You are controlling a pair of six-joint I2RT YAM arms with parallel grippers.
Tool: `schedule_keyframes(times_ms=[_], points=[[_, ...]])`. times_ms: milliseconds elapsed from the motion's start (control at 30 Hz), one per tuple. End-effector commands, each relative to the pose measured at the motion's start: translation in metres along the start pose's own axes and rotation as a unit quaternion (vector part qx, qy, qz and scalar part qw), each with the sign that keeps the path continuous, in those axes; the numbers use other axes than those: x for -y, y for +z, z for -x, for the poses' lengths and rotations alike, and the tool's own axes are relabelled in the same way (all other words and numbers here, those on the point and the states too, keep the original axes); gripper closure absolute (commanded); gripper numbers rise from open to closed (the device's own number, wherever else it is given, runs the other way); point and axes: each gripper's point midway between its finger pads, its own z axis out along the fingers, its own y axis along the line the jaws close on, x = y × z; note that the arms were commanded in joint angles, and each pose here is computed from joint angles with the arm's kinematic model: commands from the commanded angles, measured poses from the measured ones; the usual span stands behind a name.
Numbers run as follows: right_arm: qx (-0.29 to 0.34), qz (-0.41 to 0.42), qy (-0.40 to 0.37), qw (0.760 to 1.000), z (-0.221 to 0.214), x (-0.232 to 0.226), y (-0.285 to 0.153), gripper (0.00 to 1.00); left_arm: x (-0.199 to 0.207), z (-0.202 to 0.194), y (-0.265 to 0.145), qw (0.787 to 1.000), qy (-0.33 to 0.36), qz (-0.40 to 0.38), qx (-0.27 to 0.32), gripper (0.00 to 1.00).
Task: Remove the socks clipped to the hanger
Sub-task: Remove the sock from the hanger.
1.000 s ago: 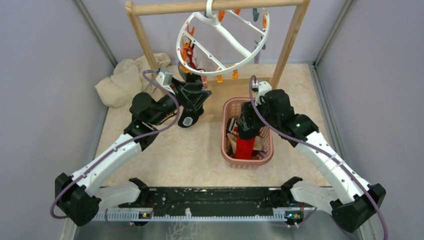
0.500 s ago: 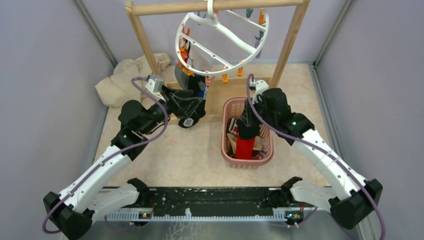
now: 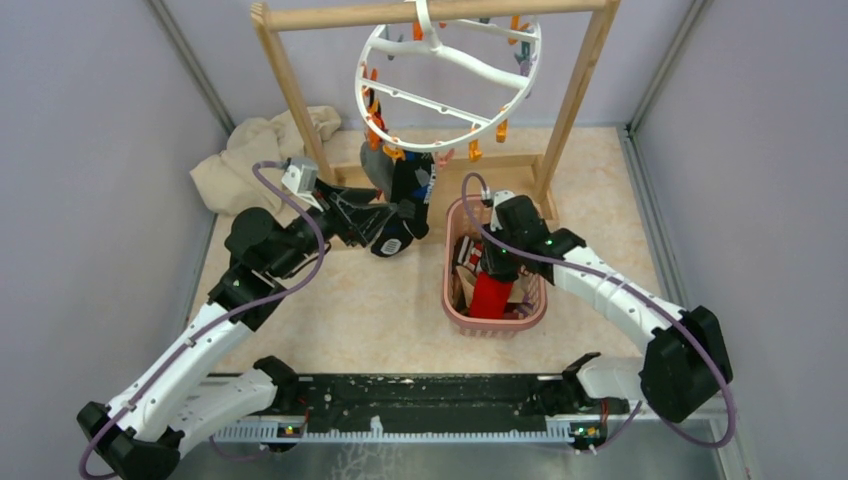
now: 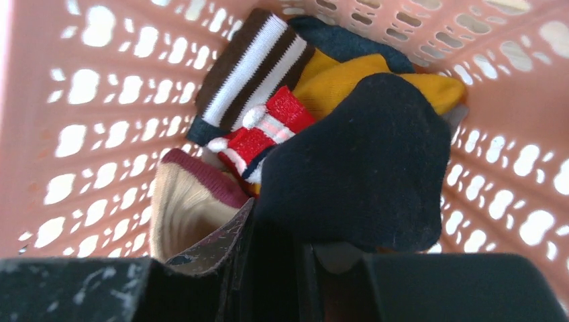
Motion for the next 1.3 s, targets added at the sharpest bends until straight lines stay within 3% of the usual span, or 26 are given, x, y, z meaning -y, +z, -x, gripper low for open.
schedule_keyframes(times_ms=[0,233,400,633,833,900,967,1167,1267], points=[[-0.017,-0.026,-0.016,0.999,-0.001,0.002,0.017,0.74,0.0,0.001,-0.004,1.0,0.007,0.002,0.002,0.31],[-0.073,-0.035,-0.044,0.996,-0.032,-0.006,0.05,0.69,-0.004,-0.001,-0.004,1.0,0.013,0.013,-0.002,0.31],[-0.09,-0.036,-0.047,0.994,-0.044,-0.005,0.054,0.57,-0.009,-0.001,-0.005,0.999,0.024,0.025,-0.004,0.3],[0.029,-0.016,-0.052,0.998,0.025,-0.019,-0.007,0.42,-0.016,-0.012,-0.003,0.999,0.032,0.032,-0.019,0.3],[0.143,0.038,-0.071,0.987,0.072,-0.039,-0.074,0.35,-0.018,-0.019,-0.003,0.999,0.026,0.033,-0.022,0.3],[0.167,0.057,-0.076,0.981,0.077,-0.045,-0.089,0.25,-0.019,-0.02,-0.004,0.999,0.026,0.034,-0.022,0.3],[0.178,0.063,-0.08,0.979,0.079,-0.046,-0.097,0.14,-0.018,-0.02,-0.004,0.999,0.027,0.034,-0.022,0.3],[0.154,0.054,-0.082,0.983,0.064,-0.041,-0.087,0.12,-0.019,-0.023,-0.003,0.999,0.027,0.033,-0.026,0.3],[0.17,0.06,-0.075,0.981,0.066,-0.042,-0.093,0.12,-0.023,-0.035,-0.001,0.998,0.027,0.032,-0.037,0.3]])
